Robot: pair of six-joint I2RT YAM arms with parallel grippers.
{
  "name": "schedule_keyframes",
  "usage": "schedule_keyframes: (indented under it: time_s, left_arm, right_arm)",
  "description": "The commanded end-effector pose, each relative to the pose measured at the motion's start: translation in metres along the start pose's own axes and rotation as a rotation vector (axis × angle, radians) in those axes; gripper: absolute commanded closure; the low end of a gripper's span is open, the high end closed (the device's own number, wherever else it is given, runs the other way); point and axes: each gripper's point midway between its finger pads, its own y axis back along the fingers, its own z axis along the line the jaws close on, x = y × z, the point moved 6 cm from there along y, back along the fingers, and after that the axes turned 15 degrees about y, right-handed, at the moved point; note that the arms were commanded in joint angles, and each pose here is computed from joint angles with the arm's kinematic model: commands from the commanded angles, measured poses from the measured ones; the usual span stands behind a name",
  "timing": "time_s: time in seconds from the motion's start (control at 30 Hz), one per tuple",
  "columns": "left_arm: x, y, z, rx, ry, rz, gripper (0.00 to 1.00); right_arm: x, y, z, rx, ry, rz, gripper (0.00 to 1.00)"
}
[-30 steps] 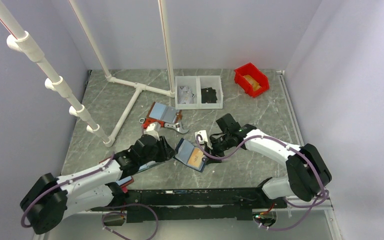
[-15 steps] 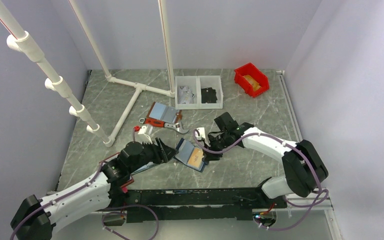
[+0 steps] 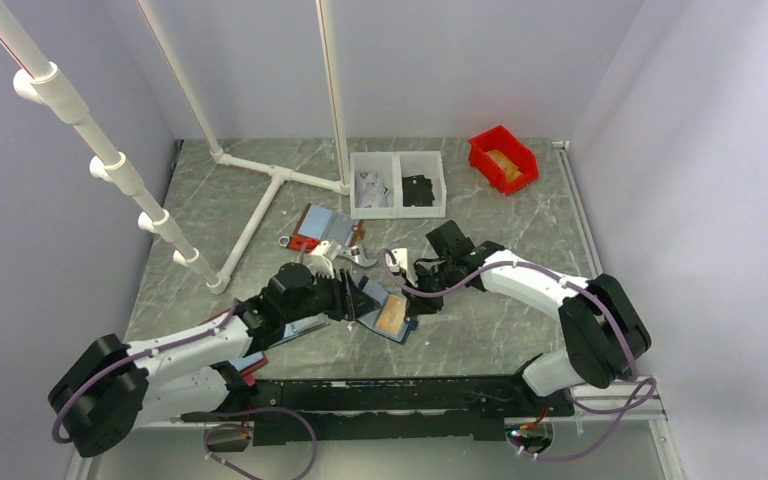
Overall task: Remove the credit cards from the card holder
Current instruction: Remove the credit card from the card holder.
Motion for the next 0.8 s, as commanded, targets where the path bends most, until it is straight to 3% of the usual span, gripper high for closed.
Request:
schedule_keyframes:
  time_s: [0.0,0.77]
  left_arm:
    - [-0.01,-0.012,-0.026,0.12,-0.049,0.008,0.49]
    - [0.004,-0.057,0.014,0.024,0.024,0.093,0.57]
  right_arm:
    - [-0.01,0.003,-0.015,0.046,0.004,-0.013,0.78]
    - [-0.001,-0.001,-0.026,0.102,-0.054,0.052,0.85]
